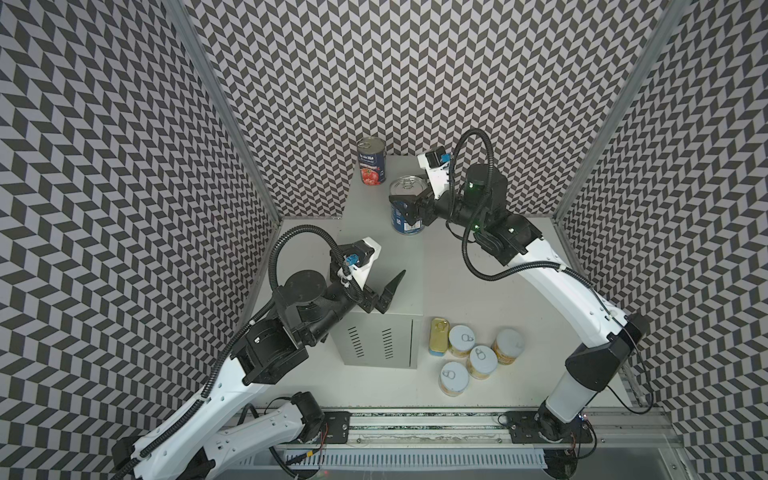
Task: Place and organize the canned foods onto the counter
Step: 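Carry the blue-labelled can with the right gripper over the cabinet top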
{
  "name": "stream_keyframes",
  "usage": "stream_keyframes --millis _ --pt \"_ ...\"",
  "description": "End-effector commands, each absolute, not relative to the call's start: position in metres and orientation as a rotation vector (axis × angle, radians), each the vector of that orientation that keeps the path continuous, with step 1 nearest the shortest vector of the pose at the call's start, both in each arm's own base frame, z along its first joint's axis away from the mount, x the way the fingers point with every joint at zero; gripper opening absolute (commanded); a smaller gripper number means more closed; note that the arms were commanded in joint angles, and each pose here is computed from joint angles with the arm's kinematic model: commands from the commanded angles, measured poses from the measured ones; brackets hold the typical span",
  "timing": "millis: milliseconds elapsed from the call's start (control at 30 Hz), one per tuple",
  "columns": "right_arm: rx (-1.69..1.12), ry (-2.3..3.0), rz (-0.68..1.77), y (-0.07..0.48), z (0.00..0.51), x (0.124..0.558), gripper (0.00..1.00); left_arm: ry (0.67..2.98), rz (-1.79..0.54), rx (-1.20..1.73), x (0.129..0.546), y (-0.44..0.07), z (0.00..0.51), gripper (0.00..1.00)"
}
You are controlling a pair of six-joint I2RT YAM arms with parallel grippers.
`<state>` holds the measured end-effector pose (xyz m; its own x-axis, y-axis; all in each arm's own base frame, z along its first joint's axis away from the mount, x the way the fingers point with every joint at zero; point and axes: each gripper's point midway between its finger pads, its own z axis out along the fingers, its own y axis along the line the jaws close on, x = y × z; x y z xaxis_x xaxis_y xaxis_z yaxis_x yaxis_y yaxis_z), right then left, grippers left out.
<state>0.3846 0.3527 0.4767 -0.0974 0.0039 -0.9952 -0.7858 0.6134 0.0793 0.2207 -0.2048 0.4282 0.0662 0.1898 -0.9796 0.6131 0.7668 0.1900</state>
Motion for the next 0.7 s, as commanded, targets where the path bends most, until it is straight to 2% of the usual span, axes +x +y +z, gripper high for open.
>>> stream_keyframes --millis 0,667 --pt "-0.646 1.400 0.752 0.341 0.520 0.370 0.96 1.483 -0.381 0.666 0.220 -0.205 0.436 1.00" --pt "-0.641 1.458 0.720 0.333 0.488 0.368 0.99 1.491 -0.388 0.674 0.223 -0.210 0.434 1.00"
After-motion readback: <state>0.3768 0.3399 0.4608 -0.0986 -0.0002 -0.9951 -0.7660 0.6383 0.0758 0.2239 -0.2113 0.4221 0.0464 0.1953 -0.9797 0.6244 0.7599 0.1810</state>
